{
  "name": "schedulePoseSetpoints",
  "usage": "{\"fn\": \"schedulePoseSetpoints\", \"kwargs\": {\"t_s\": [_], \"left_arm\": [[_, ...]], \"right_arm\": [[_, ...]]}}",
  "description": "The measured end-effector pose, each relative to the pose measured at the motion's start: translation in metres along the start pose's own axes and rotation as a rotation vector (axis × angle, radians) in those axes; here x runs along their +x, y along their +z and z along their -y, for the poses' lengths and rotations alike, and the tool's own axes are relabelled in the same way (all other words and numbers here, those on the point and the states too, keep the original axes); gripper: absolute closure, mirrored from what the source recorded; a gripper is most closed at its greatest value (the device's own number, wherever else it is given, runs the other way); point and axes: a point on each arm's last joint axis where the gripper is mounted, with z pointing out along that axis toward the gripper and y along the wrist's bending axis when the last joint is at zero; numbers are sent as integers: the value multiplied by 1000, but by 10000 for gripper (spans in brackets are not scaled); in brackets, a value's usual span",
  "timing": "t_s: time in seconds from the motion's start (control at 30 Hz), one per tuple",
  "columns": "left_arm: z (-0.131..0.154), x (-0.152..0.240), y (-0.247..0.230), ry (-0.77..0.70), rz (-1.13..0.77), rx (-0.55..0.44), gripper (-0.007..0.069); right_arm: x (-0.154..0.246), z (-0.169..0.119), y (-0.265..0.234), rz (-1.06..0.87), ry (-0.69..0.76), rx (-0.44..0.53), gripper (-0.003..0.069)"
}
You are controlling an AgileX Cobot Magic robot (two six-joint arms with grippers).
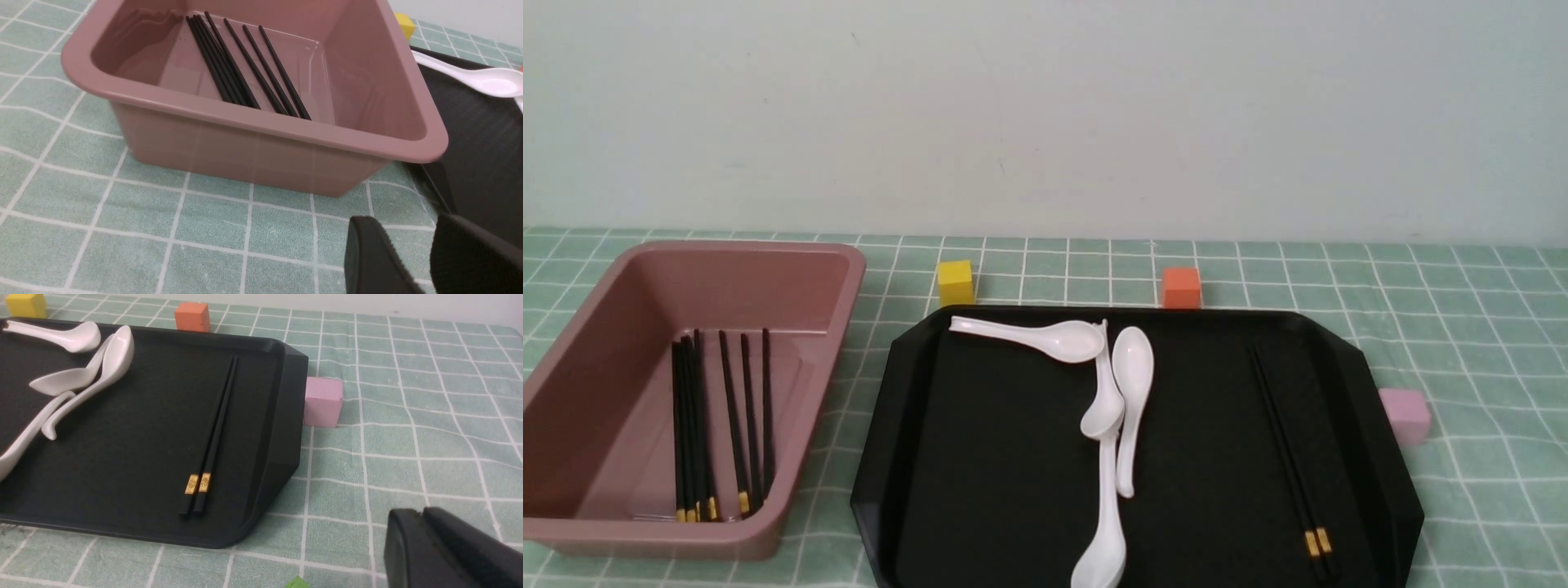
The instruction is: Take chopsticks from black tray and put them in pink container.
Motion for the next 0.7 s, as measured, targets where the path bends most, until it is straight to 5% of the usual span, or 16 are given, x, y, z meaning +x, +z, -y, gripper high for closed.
{"fn": "schedulePoseSetpoints", "kwargs": {"t_s": [0.7], "left_arm": [[0,0,0,0,0,0,386]], "right_arm": [[0,0,0,-1,-1,0,574]]}}
